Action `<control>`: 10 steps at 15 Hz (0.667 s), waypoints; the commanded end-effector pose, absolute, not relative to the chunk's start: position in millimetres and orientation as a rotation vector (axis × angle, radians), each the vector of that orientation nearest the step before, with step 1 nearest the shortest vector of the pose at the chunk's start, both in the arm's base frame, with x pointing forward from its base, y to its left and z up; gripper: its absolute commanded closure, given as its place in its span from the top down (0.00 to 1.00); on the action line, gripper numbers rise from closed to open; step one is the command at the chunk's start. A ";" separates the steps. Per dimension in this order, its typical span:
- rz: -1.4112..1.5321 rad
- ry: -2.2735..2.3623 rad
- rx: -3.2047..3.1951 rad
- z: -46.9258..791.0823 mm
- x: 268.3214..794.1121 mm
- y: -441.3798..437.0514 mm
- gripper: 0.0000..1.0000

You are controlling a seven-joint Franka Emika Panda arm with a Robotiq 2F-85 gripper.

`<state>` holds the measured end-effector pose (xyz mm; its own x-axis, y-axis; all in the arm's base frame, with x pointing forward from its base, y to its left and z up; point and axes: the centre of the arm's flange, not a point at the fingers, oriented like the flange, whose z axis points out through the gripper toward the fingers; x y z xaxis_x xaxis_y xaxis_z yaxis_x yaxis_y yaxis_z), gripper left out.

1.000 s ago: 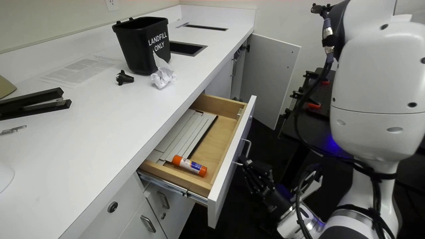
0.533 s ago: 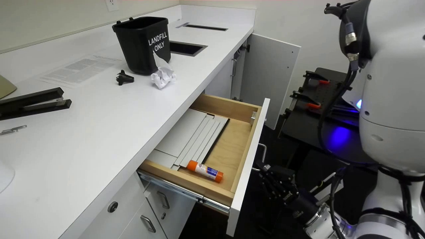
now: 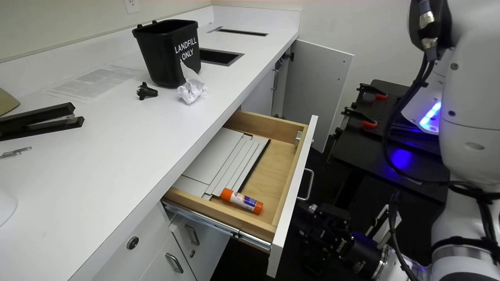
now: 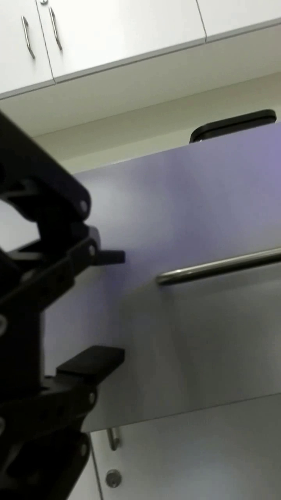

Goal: Open the first drawer from the right

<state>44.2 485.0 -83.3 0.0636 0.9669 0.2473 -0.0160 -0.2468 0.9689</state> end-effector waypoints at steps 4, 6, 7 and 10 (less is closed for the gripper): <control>1.368 1.134 1.612 22.2 38.2 508.7 1.00; 1.364 1.122 1.636 54.6 42.0 512.4 1.00; 1.365 1.110 1.645 71.1 44.4 514.3 1.00; 1.360 1.073 1.628 118.0 55.9 518.0 1.00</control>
